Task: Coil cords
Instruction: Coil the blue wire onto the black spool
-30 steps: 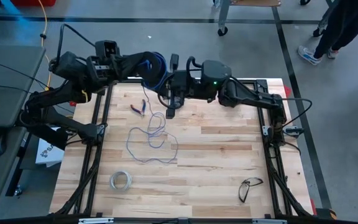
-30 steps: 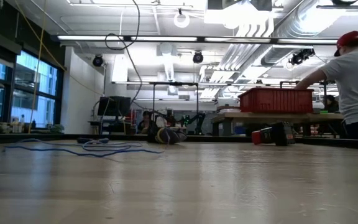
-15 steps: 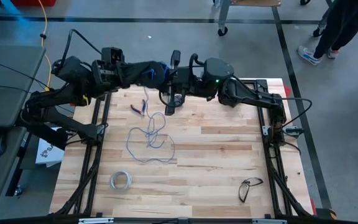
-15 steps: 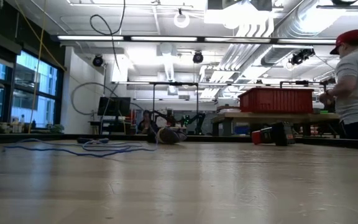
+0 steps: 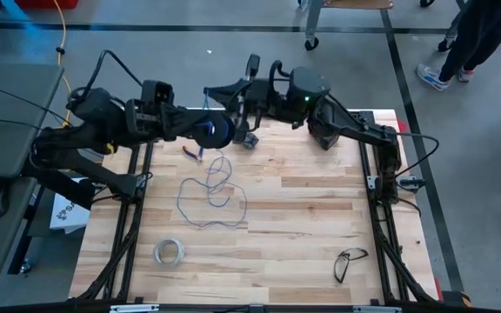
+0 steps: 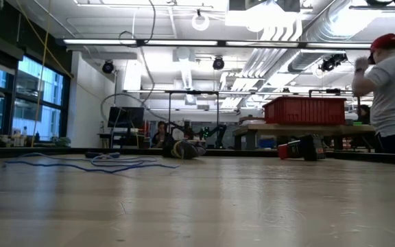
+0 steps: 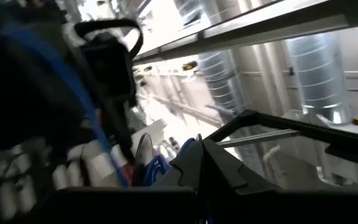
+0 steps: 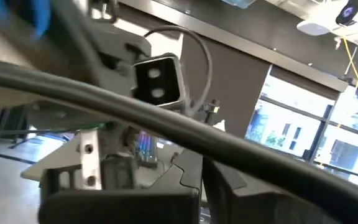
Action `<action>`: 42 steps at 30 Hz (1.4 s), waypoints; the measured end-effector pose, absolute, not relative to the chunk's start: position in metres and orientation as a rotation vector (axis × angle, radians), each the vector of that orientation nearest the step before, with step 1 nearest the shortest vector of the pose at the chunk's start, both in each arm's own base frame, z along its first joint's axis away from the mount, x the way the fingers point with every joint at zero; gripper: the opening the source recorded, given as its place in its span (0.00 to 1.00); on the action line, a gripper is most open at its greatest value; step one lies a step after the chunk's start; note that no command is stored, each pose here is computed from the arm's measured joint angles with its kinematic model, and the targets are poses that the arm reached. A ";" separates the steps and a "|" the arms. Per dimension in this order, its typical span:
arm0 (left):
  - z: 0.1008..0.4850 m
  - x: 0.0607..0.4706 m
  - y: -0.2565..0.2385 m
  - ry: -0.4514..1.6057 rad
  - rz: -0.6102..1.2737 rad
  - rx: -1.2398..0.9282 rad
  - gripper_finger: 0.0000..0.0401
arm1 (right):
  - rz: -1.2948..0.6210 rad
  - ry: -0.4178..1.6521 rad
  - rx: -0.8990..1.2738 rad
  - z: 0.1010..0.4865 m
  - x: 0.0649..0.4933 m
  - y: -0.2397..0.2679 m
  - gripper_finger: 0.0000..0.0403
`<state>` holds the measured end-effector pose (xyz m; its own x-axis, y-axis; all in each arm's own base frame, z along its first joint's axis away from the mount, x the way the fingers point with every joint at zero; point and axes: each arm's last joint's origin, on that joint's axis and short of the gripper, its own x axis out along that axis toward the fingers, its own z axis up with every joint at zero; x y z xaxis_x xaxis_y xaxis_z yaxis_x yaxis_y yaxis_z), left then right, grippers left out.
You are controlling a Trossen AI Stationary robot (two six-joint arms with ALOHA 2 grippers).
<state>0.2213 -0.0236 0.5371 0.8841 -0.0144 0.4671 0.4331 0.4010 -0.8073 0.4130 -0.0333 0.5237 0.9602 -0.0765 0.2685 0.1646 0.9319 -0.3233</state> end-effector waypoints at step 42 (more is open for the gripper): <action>0.550 0.194 0.010 -0.554 0.224 0.035 0.00 | -0.117 0.107 -0.033 0.522 0.362 -0.056 0.24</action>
<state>0.1940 0.0095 0.5498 0.8269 0.2014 0.5250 -0.2201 0.9751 -0.0275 0.3618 -0.0560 0.5221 0.9875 -0.1183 -0.1043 0.1147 0.9926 -0.0393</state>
